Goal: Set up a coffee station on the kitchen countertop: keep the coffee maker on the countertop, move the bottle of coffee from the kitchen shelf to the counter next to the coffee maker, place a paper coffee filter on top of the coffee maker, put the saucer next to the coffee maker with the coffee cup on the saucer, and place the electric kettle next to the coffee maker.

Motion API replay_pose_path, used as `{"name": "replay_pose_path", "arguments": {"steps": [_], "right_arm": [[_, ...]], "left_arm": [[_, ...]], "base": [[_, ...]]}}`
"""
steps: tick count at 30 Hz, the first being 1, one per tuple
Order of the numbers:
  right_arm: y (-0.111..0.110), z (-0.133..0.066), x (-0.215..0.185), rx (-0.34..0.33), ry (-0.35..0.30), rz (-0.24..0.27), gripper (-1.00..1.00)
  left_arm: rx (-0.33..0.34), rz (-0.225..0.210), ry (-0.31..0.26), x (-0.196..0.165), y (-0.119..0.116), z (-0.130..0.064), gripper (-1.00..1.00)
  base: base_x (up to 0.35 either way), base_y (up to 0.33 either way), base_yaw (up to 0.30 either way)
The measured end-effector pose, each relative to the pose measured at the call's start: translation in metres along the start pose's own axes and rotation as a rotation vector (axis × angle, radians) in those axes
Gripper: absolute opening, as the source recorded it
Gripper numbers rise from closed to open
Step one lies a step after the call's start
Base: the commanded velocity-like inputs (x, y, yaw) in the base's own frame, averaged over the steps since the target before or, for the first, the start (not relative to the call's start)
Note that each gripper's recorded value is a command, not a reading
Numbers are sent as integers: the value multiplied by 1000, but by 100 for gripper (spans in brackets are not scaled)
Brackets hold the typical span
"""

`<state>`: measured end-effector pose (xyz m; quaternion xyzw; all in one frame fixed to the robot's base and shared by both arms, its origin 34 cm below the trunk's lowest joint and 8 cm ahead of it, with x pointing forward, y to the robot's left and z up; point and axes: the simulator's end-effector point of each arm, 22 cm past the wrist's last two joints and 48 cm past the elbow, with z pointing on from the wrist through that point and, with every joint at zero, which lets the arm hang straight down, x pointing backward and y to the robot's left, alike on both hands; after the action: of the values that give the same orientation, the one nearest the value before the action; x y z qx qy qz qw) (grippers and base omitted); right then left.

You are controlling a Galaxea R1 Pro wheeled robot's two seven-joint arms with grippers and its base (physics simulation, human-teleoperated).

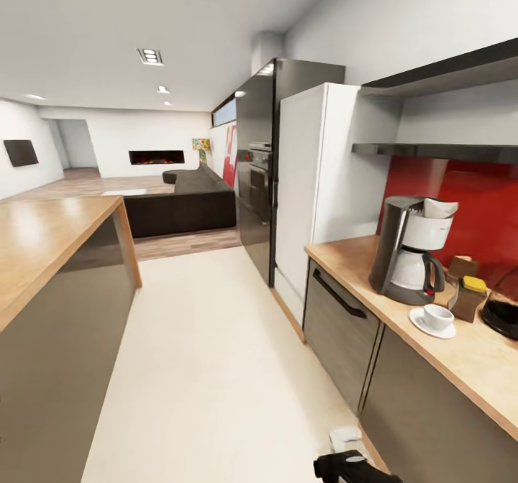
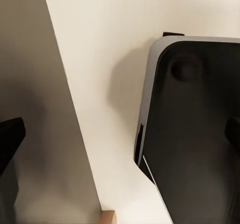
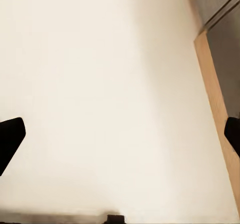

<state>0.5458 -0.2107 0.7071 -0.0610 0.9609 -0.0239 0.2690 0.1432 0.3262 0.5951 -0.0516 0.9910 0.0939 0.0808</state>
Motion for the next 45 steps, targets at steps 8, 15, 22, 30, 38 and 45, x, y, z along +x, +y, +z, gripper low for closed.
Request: {"name": "replay_pose_path", "arguments": {"steps": [8, 15, 22, 30, 38, 45], "right_arm": [[-16, -9, 138, 20, 180, -5, 100], [-10, -30, 229, 12, 309, -4, 100], [13, -58, 307, -82, 454, 7, 100], [15, -82, 353, -169, 582, 33, 100], [18, -86, 361, -175, 596, 38, 100], [17, -86, 361, -172, 594, 39, 100]], "left_arm": [[4, -9, 13, 6, -4, -1, 100], [25, -3, 66, 26, -19, -5, 100], [35, 32, 345, 94, -21, -20, 100], [37, 35, 399, 107, -21, -24, 100], [36, 32, 384, 103, -20, -23, 100], [36, 32, 384, 103, -20, -23, 100]], "base": [[0, 0, 10], [0, 0, 0], [0, 0, 0], [0, 0, 0], [0, 0, 0], [0, 0, 0]]}}
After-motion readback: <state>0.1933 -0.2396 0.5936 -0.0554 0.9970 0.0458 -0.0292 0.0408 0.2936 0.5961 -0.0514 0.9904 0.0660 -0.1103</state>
